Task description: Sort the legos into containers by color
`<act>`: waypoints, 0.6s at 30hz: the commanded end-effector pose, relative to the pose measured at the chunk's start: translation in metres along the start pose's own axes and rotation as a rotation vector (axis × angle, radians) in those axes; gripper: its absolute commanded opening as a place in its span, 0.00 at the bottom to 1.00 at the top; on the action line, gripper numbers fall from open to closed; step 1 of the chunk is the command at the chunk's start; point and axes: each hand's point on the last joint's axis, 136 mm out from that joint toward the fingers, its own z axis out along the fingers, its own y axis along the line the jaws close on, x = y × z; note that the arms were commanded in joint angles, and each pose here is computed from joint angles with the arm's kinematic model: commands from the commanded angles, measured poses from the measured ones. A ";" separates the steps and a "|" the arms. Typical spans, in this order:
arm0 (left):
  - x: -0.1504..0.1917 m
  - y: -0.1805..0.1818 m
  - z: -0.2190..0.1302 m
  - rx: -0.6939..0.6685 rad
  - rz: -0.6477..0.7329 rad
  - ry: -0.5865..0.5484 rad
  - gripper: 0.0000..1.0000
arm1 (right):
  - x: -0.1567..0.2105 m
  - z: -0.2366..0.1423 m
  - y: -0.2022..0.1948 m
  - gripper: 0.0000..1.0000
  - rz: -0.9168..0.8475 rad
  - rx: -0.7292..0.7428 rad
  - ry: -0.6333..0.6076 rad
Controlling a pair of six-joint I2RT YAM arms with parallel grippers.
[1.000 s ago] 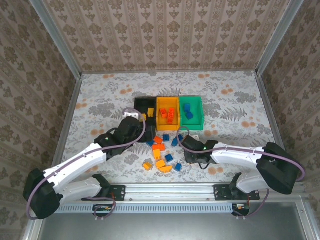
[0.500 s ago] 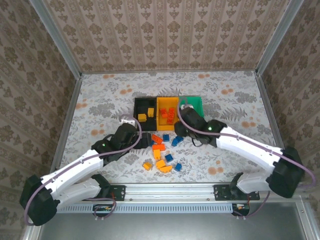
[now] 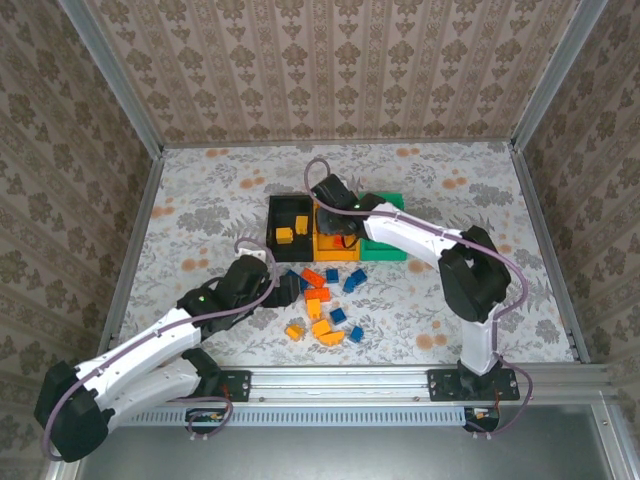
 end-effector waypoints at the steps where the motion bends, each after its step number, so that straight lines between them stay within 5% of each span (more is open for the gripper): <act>1: 0.012 0.004 0.000 -0.006 -0.002 0.039 0.97 | -0.009 0.001 0.000 0.53 0.031 -0.001 0.009; 5: 0.011 0.004 -0.001 -0.005 0.005 0.039 0.98 | -0.019 -0.012 0.004 0.70 0.039 -0.032 -0.024; 10: 0.009 0.001 -0.002 0.005 0.013 0.037 0.98 | -0.012 -0.042 0.001 0.75 0.049 -0.074 -0.042; 18: 0.012 0.002 -0.002 -0.005 0.021 0.056 0.98 | 0.068 -0.083 -0.018 0.77 0.024 -0.127 0.040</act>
